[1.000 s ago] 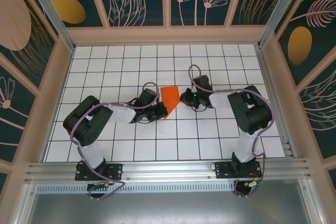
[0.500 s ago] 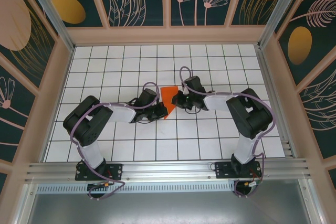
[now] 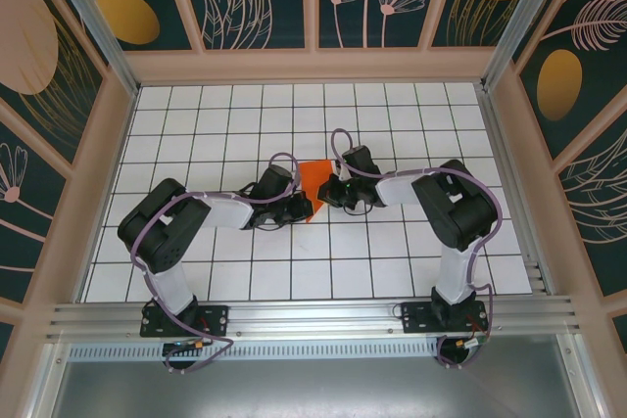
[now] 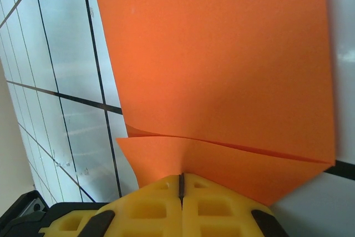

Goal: Fold a paper plane with a square sheet of paper (pick it up from the middle)
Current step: Third fold the triangle at the center of the table.

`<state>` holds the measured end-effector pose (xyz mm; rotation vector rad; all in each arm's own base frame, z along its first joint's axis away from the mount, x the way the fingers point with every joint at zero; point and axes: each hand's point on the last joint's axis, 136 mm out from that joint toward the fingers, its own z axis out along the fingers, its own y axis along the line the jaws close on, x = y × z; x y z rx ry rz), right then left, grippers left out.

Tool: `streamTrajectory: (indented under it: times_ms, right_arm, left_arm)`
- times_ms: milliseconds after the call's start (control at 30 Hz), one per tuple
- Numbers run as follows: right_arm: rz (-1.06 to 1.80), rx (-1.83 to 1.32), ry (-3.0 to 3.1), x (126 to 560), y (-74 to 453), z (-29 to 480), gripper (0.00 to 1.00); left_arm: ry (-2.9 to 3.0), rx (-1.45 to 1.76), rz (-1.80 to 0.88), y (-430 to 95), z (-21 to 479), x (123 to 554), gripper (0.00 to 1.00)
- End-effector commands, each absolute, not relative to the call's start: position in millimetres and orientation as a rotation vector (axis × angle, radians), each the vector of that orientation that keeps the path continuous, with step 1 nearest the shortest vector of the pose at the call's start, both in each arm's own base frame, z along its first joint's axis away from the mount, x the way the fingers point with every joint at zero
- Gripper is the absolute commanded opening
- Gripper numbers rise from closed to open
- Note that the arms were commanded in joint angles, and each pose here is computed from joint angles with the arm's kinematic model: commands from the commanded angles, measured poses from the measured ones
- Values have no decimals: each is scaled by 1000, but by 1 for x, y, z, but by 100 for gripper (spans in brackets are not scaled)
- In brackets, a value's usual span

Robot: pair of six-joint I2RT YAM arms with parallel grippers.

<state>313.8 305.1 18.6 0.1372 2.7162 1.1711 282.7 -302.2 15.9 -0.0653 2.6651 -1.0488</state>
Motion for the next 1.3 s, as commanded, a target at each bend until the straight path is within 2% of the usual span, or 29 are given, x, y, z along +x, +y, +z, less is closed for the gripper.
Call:
streamTrajectory:
  times_ms: [0,500,900,1267]
  right_arm:
    - [1079,186,2809,303,295,-7,0]
    - [1056,201,2835,301,292,-18,0]
    - [1023,234,2851,302,286,-22,0]
    - [1007,253,2863,299,281,-27,0]
  left_arm:
    - [2625,72,-1026,-303,27,284,4]
    - [2603,173,-1030,-317,24,295,4]
    - [2721,133,-988,-298,-9,269,2]
    - [2774,190,-993,-275,-11,230,0]
